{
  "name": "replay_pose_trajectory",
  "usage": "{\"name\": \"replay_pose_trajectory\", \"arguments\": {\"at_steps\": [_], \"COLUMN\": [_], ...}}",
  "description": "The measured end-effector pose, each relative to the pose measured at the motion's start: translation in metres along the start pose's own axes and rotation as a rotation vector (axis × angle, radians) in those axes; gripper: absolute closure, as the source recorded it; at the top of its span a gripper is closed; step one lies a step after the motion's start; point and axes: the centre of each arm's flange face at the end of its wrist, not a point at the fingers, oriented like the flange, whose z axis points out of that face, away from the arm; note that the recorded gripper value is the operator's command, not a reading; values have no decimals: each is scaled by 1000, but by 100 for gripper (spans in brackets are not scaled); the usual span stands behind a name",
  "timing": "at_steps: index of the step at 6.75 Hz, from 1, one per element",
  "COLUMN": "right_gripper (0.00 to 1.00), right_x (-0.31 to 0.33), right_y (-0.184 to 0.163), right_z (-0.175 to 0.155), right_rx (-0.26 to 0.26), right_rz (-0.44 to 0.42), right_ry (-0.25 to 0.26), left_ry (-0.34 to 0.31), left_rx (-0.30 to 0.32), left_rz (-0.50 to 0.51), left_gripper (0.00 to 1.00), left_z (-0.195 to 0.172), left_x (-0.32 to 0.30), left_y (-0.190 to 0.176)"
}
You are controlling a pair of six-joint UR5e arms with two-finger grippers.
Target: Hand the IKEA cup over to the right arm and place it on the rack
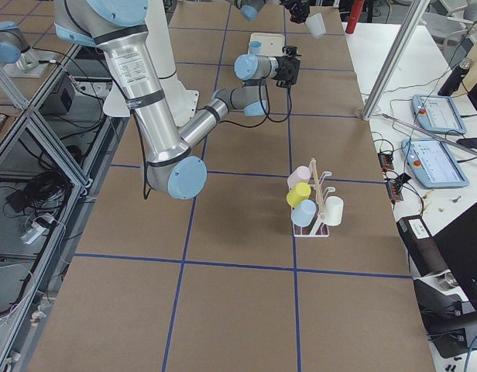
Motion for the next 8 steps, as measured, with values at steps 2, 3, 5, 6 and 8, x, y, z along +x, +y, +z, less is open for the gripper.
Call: {"name": "replay_pose_trajectory", "arguments": {"at_steps": [2,3,5,6,8], "right_gripper": [0,0,0,0,0], "right_x": [-25,-35,-42,-42,-43], "right_y": [55,76,92,93,90], "right_z": [16,19,19,19,19], "right_rx": [11,12,4,5,25], "right_rz": [72,99,128,132,141], "right_ry": [-80,-125,-188,-197,-204], "left_ry": [135,197,287,310,365], "left_rx": [-88,-120,-196,-241,-304], "left_rz": [-215,-304,-428,-470,-571], "left_gripper": [100,100,100,100,100], "left_z": [7,10,15,18,22], "left_x": [-8,-15,-26,-26,-26], "left_y": [17,24,57,81,129]}}
